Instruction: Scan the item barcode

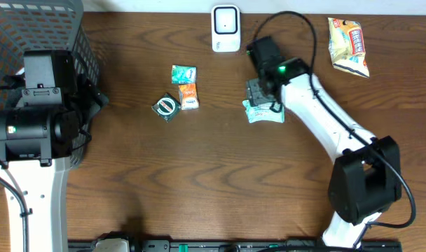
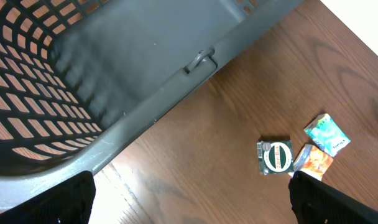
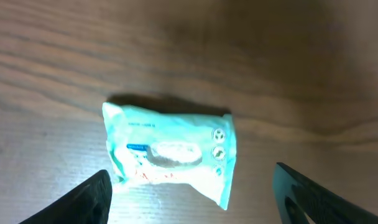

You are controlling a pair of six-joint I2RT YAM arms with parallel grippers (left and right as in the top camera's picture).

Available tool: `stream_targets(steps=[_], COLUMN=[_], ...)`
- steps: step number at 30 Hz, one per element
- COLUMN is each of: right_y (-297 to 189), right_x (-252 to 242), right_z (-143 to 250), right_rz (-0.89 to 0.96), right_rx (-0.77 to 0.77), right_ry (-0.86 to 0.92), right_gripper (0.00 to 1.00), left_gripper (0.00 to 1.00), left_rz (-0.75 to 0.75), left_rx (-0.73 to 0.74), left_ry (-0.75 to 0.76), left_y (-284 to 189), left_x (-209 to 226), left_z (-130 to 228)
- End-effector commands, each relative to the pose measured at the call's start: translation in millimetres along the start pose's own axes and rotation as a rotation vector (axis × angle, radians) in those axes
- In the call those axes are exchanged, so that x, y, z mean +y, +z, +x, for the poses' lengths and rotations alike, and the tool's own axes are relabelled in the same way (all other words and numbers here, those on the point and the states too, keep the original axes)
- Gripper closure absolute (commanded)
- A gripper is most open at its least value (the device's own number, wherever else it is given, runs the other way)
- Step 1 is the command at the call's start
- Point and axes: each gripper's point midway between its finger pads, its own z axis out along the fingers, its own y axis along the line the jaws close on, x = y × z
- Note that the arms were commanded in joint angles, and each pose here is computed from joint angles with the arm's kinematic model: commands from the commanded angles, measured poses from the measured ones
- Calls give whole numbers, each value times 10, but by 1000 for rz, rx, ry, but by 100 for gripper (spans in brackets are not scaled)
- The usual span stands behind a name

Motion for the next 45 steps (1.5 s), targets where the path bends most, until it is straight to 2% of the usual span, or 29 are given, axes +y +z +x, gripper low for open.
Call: stream_targets(steps=[1,13,45], right_y=[114,229,233], right_x=[46,150,169], right_z=[239,447,387], right_rz=[-94,-101,-107], right_rx=[82,121,97], right_ry=[41,12,16], right_gripper=[24,25,24], left_gripper=[2,2,2], left_rz=[-10,-10,-10], left_rx=[-9,-9,-9], left_ry=[-11,-11,-11], left_y=[-9,-9,-9], left_x=[31,31,31], left_z=[-27,-27,-27])
